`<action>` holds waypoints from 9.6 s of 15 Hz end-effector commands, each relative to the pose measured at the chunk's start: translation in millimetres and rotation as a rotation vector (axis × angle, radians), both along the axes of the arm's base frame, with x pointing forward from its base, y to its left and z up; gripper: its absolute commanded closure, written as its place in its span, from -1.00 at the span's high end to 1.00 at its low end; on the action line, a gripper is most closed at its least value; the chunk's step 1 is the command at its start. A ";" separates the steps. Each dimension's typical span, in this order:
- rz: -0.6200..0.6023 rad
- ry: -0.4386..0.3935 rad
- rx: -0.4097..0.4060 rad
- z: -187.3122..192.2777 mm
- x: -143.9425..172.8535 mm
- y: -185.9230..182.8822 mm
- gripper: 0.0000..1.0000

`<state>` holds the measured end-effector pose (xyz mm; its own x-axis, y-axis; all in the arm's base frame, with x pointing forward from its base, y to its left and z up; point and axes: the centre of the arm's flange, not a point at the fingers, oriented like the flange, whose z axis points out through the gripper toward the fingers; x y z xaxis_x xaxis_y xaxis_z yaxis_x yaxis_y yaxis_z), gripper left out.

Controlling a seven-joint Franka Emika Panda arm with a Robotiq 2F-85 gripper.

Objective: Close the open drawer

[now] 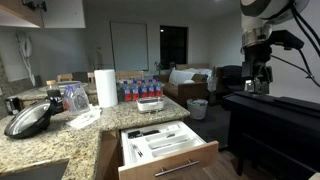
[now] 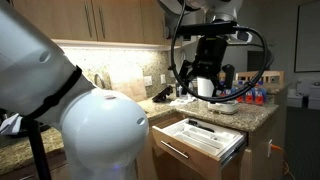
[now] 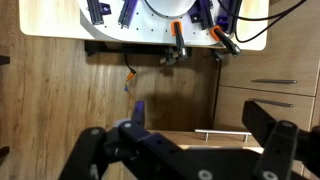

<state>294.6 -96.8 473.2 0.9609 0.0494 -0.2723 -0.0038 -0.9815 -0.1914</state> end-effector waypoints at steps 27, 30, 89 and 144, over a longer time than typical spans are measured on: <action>0.000 0.000 0.000 0.0 0.0 0.0 1.00; 0.000 0.000 0.000 0.0 0.0 0.0 1.00; 0.118 0.103 -0.185 -180.3 71.4 239.2 1.00; -0.111 -0.256 -0.220 -312.8 133.3 284.7 1.00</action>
<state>424.2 187.1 162.1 0.9946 -0.0652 -0.0808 -0.0653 -0.9979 0.0018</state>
